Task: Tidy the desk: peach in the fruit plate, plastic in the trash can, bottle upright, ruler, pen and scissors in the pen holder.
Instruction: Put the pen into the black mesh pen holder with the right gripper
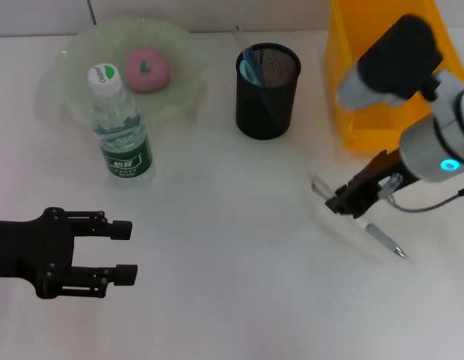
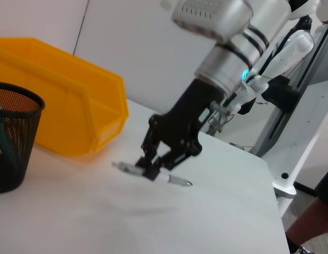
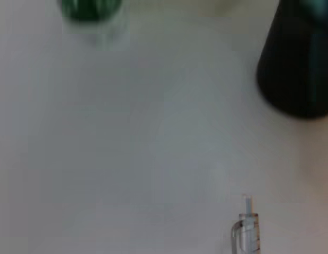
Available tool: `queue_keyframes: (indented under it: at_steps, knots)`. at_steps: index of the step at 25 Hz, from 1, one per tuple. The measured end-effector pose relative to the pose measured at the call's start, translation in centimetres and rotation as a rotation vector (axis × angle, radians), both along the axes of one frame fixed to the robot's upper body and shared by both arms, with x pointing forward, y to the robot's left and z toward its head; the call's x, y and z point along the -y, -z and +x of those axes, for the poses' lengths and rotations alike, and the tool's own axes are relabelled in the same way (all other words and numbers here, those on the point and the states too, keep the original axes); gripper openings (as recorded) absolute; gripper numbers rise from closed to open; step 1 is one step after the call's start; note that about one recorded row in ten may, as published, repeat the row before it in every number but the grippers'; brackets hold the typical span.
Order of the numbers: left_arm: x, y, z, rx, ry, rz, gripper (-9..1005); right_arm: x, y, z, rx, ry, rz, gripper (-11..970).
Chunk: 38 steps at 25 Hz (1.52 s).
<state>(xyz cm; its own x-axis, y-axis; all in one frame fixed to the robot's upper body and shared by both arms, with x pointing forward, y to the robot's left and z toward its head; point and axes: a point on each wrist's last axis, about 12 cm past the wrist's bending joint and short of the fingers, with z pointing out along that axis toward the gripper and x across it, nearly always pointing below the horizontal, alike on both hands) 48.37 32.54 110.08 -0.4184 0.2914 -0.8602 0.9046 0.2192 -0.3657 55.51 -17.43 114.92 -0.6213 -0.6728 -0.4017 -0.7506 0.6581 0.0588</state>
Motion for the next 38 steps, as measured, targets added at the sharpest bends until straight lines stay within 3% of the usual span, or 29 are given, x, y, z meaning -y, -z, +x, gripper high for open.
queue_keyframes:
  at_steps: [6,13,20,29,34,38]
  knots:
    - [0.0,0.0,-0.1,-0.003,-0.002,-0.007,726,2.9,-2.6,0.6,0.086,0.022,0.222,165]
    - [0.1,0.0,0.0,-0.008,-0.002,-0.011,726,5.4,-3.9,0.6,0.254,0.011,0.478,165]
    - [0.4,-0.1,0.2,-0.007,0.002,-0.016,726,6.1,-1.8,1.6,0.427,0.03,0.729,166]
    - [0.7,-0.2,0.5,-0.008,0.001,-0.014,726,4.3,1.6,4.3,0.64,0.096,1.037,166]
    - [0.8,-0.3,0.7,-0.007,0.003,-0.016,726,2.8,1.9,6.2,0.713,0.149,1.055,166]
    - [0.9,-0.2,0.7,-0.007,0.003,-0.017,726,1.6,2.3,7.7,0.707,0.192,0.978,166]
